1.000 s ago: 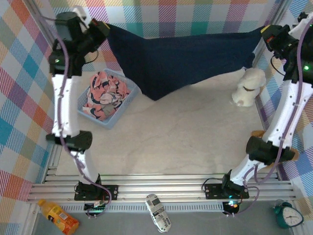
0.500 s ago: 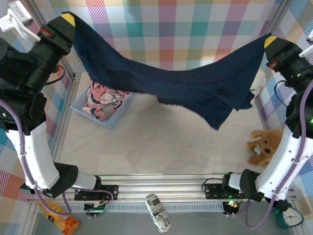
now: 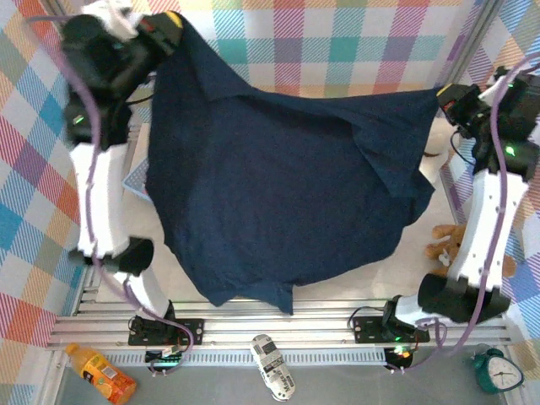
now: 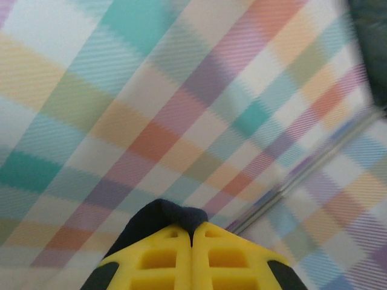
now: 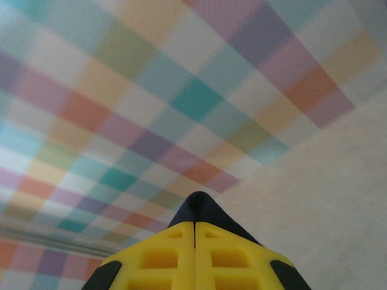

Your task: Fold and stack the mixed laundry pile

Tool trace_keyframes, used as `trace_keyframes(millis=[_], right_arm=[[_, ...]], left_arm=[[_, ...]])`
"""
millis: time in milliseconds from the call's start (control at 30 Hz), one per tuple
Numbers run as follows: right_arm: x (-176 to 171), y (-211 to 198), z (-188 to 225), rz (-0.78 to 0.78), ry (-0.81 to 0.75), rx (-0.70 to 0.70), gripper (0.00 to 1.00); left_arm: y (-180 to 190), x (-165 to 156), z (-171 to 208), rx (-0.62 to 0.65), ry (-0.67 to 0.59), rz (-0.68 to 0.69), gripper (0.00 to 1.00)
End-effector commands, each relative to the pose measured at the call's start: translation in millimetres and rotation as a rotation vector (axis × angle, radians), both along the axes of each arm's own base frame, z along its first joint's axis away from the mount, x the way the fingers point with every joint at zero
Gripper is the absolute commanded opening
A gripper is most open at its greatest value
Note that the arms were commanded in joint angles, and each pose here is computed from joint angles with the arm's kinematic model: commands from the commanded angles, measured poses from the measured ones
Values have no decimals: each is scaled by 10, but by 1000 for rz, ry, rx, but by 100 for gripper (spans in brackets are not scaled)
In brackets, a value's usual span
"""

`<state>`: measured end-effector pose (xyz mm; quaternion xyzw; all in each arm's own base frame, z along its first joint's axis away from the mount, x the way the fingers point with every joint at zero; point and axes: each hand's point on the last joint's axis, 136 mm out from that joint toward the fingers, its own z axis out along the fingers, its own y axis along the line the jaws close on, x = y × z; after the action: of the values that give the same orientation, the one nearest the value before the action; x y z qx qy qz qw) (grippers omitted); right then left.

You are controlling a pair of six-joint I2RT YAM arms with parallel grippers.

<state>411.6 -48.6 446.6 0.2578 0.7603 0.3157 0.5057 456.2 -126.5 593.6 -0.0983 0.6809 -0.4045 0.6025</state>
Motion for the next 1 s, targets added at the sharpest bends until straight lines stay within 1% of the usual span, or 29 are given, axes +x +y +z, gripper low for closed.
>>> trace_keyframes(millis=[0, 67, 100, 133, 167, 200, 233, 267, 300, 333, 433, 500, 567, 600, 700, 767, 833, 900, 967], right_arm=[[468, -32, -446, -39, 56, -27, 0], [749, -66, -895, -64, 154, -65, 0], [846, -107, -1101, -81, 204, -69, 0], [943, -150, -1320, -92, 250, -61, 2], [1016, -192, -1523, -101, 295, -65, 27], [1037, -237, -1682, -118, 345, -70, 53], [1035, -272, -1794, -128, 389, -74, 70], [1034, -267, -1849, -115, 404, -86, 82], [1010, -251, -1874, -105, 410, -97, 88], [971, -223, -1873, -89, 405, -111, 92], [739, -111, -1908, -39, 434, -158, 91], [538, -40, -2015, -6, 482, -190, 90], [311, 27, -2205, 29, 549, -226, 88], [219, 46, -2295, 41, 577, -240, 88], [-54, 44, -2585, 52, 669, -273, 85], [-216, 99, -2786, 66, 725, -254, 83], [-340, 221, -2963, 95, 757, -212, 79], [-453, 348, -3153, 122, 795, -193, 77], [-544, 440, -3326, 140, 835, -190, 76]], left_arm=[[-360, 883, -1163, 48, 240, -41, 0], [-469, 1246, -1654, 37, 321, -33, 0], [-504, 1379, -1856, 18, 357, -33, 0], [-536, 1497, -2060, -7, 396, -33, 31], [-559, 1605, -2307, -36, 452, -25, 91], [-571, 1656, -2466, -51, 490, -20, 100], [-596, 1668, -2570, -54, 518, -25, 100], [-621, 1644, -2608, -44, 531, -36, 100], [-639, 1605, -2597, -20, 528, -46, 100], [-635, 1545, -2551, 18, 519, -45, 100], [-571, 1314, -2392, 97, 515, -47, 100], [-600, 1112, -2312, 127, 526, -81, 100], [-751, 842, -2384, 160, 575, -138, 99], [-854, 714, -2455, 178, 596, -169, 97], [-1273, 265, -2903, 204, 699, -257, 93], [-1570, -23, -3313, 184, 778, -300, 91], [-1781, -234, -3731, 149, 856, -316, 89], [-1920, -414, -4123, 124, 938, -315, 88], [-2023, -586, -4483, 147, 1011, -307, 91]])
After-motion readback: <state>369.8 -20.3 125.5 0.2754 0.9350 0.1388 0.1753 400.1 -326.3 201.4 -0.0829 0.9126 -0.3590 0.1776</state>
